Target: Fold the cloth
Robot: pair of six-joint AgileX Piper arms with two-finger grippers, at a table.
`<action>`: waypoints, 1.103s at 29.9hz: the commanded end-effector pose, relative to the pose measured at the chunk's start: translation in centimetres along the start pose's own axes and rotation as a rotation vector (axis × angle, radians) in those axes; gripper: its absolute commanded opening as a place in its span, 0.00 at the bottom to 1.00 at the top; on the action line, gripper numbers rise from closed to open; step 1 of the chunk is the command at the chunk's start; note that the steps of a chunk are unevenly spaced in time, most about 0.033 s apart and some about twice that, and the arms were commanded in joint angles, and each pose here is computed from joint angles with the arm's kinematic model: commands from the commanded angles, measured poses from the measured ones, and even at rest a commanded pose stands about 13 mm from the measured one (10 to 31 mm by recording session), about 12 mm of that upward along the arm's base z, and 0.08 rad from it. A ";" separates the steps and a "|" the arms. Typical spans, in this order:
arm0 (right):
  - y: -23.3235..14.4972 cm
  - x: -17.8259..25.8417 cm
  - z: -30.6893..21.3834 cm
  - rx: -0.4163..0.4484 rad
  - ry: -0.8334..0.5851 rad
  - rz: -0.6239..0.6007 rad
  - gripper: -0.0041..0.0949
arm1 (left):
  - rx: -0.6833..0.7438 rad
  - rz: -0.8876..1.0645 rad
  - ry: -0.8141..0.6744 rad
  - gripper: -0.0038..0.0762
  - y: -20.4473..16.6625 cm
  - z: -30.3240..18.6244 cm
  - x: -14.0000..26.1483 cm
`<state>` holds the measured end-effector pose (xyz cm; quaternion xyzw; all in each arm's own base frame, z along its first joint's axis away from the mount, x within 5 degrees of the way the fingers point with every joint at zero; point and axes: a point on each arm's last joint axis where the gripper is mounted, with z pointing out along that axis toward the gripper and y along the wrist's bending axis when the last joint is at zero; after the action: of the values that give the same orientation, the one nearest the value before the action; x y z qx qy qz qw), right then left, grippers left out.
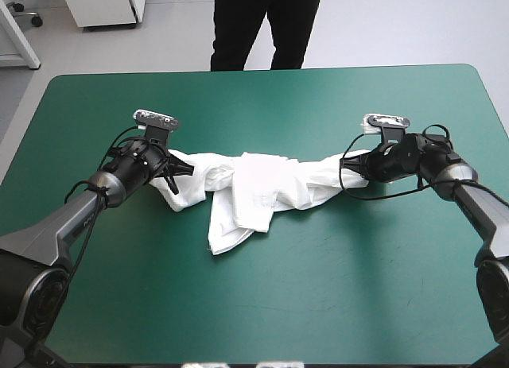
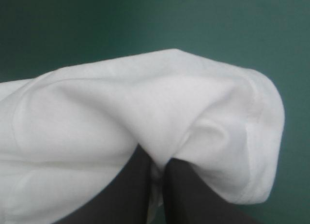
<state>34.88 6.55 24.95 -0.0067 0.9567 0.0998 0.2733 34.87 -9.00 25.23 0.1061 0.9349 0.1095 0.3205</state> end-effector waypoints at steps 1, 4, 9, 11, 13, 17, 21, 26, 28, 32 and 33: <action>0.3 -1.7 -2.0 -0.008 -0.091 -0.013 0.28 | -0.017 0.001 -0.071 0.05 0.6 -1.3 -1.2; 0.5 -2.5 -3.1 -0.007 -0.077 -0.033 0.50 | -0.023 0.026 -0.061 0.24 0.8 -1.7 -1.4; 1.0 -4.2 -6.6 0.029 -0.042 -0.099 0.60 | -0.071 0.025 -0.113 0.72 2.8 -6.2 -3.6; 1.1 -4.9 -8.3 0.041 -0.074 -0.116 0.60 | -0.105 0.007 -0.146 0.81 4.1 -9.0 -4.3; 1.4 -5.3 -10.4 0.037 -0.127 -0.123 0.59 | -0.121 -0.027 -0.208 0.82 5.3 -11.9 -4.8; 1.8 -4.5 -14.2 0.028 -0.155 -0.127 0.58 | -0.108 -0.097 -0.300 0.80 6.9 -16.8 -4.0; 2.0 -3.1 -17.7 0.023 -0.166 -0.133 0.58 | 0.009 -0.072 -0.282 0.75 7.0 -20.0 -2.3; 2.2 -2.5 -20.3 0.013 -0.239 -0.117 0.58 | 0.180 -0.032 -0.173 0.65 5.6 -20.3 -1.1; 2.2 -2.3 -20.6 0.014 -0.237 -0.118 0.58 | 0.260 0.004 -0.131 0.62 4.7 -20.2 -0.8; 2.0 -2.2 -20.6 0.032 -0.228 -0.115 0.58 | 0.400 0.012 -0.091 0.60 3.2 -19.7 -0.9; 1.9 -2.2 -20.6 0.042 -0.229 -0.105 0.58 | 0.426 0.015 -0.077 0.60 2.7 -19.6 -0.9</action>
<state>26.52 4.83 41.60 -0.0500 0.9367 0.0725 0.3389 24.16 -8.37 40.38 0.1713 0.9361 -0.0436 0.3040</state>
